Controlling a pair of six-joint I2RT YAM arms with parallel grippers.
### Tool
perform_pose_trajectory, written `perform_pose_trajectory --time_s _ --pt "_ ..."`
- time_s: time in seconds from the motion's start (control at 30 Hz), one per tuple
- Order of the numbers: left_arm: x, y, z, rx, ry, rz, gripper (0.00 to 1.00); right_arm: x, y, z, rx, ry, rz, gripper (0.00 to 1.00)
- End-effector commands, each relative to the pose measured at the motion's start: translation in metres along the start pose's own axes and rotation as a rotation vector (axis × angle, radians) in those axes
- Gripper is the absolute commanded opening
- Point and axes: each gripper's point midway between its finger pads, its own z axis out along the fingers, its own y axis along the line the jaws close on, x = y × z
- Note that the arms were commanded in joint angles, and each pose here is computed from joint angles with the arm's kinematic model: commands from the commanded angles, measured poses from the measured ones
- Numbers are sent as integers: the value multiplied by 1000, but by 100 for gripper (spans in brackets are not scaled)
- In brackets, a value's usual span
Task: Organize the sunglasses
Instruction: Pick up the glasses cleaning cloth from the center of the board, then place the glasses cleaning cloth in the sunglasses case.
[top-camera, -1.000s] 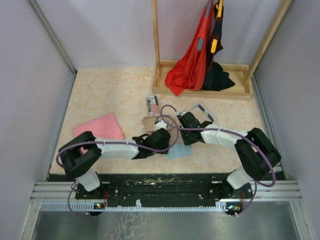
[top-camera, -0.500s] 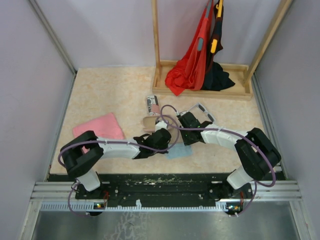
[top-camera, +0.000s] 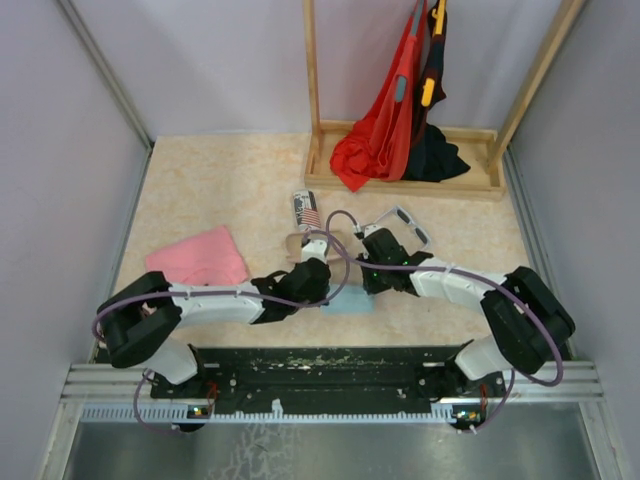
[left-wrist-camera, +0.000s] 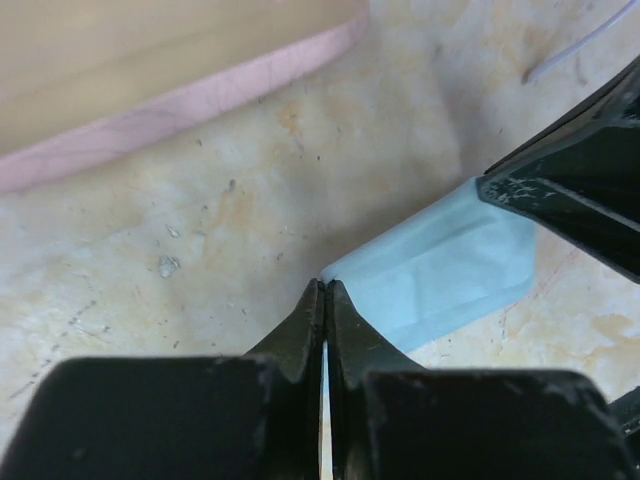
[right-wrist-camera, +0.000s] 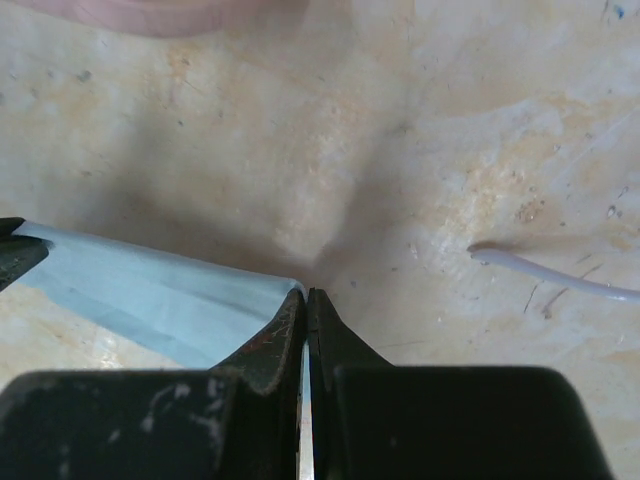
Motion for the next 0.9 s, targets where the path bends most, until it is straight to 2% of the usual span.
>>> perform_pose_trajectory --time_s 0.0,0.1,0.27,0.57,0.87 --pt "-35 3 -10 -19 -131 49 1 -50 22 -14 -86 -196 22 0" --pt "-50 7 -13 -36 -179 74 1 -72 28 -22 -111 -281 26 0" --pt "-68 22 -16 -78 -232 68 1 -102 37 -28 -130 -347 1 0" --pt "-109 54 -24 -144 -339 64 1 -152 51 -21 -141 -404 -40 0" --pt "-128 86 -7 -171 -377 36 1 -189 47 3 -128 -429 -64 0"
